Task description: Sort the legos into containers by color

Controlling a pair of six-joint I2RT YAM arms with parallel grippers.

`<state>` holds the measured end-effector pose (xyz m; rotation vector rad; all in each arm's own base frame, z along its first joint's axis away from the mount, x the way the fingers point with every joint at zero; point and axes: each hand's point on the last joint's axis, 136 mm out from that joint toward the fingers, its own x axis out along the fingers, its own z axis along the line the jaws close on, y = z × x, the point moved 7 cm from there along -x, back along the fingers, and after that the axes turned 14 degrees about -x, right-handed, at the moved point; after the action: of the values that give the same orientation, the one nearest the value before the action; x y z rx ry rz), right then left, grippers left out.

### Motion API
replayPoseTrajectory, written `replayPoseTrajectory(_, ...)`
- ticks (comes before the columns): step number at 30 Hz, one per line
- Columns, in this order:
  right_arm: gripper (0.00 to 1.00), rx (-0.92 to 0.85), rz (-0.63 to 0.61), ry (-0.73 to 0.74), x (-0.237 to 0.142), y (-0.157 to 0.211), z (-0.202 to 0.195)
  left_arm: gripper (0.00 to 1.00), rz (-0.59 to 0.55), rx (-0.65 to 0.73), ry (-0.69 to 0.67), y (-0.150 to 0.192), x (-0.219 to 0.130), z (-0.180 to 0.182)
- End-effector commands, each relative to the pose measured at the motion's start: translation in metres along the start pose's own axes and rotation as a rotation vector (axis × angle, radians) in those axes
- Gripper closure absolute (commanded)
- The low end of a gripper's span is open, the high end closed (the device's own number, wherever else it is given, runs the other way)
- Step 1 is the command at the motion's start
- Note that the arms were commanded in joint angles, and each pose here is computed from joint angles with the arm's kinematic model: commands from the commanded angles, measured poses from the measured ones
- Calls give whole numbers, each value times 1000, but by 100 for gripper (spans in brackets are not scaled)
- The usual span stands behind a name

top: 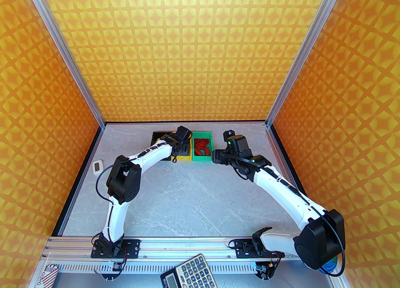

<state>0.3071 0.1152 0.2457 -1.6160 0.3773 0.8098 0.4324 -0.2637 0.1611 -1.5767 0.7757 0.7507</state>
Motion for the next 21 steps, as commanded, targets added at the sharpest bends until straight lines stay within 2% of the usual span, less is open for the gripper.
replayPoseTrajectory(1,23,20,10,21,-4,7,-2,46,14,-6,8,-5,5,2)
replayPoseTrajectory(9,23,24,16,20,-3,8,-2,33,10,-1,27,-6,3,0)
replayPoseTrajectory(12,23,24,16,25,-3,8,-3,23,1,-3,35,-10,2,-2)
replayPoseTrajectory(15,22,22,16,30,-5,8,-4,16,-5,-4,39,-13,1,-4)
replayPoseTrajectory(21,22,18,19,36,-4,10,-4,13,-30,-7,55,-20,-10,-6)
